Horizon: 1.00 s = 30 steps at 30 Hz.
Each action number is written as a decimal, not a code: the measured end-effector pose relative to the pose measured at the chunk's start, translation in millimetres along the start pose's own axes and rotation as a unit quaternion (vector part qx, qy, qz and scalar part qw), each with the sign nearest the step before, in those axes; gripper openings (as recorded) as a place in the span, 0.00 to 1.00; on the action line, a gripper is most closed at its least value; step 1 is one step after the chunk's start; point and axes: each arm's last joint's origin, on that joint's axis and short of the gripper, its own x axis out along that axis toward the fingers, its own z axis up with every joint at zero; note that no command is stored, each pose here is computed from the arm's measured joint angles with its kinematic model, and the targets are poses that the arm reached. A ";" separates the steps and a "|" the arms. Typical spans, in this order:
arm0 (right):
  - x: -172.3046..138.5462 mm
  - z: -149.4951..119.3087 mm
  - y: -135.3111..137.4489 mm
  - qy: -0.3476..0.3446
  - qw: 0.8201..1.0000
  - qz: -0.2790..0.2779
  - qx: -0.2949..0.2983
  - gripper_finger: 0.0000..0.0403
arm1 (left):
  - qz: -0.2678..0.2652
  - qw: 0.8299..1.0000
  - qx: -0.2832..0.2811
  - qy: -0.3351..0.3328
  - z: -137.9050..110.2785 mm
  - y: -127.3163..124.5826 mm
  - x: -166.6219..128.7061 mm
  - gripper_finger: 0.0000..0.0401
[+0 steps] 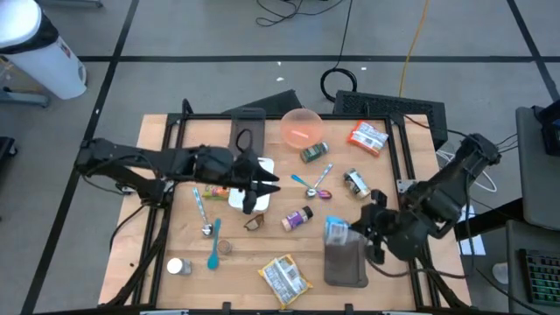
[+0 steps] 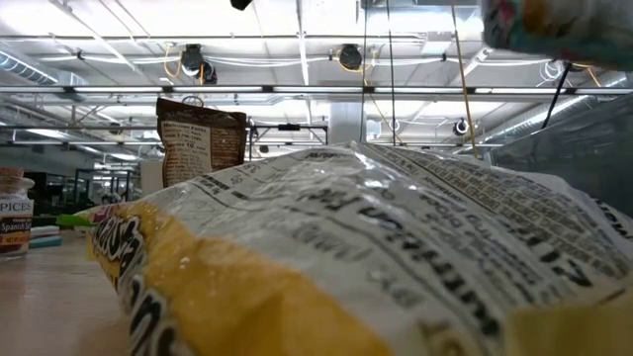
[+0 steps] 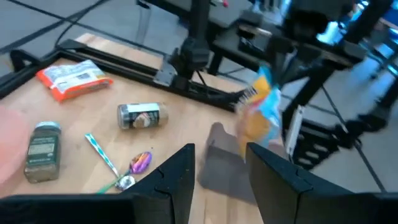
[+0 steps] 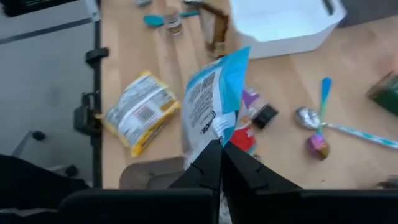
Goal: Pick & Place Food Item
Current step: Put blue noodle pack into the bottom black transparent bin
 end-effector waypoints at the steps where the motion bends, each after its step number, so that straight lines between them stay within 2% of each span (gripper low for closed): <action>1: -0.2 -4.0 1.9 -0.004 1.000 0.004 0.000 0.00 | 0.003 1.000 -0.006 -0.005 -1.0 -3.6 -0.2 0.37; 9: 1.1 -35.0 12.1 -0.030 1.000 -0.001 0.004 0.00 | 0.001 0.998 -0.050 -0.025 -9.4 -26.8 4.2 0.37; 16: 17.4 -57.9 16.0 -0.048 0.999 0.005 0.024 0.00 | -0.003 0.998 -0.054 0.006 -25.4 -36.0 19.6 0.37; 30: 39.8 -82.2 5.0 -0.033 0.998 -0.023 0.037 0.00 | -0.033 0.995 -0.088 0.020 -46.0 -46.4 56.1 0.37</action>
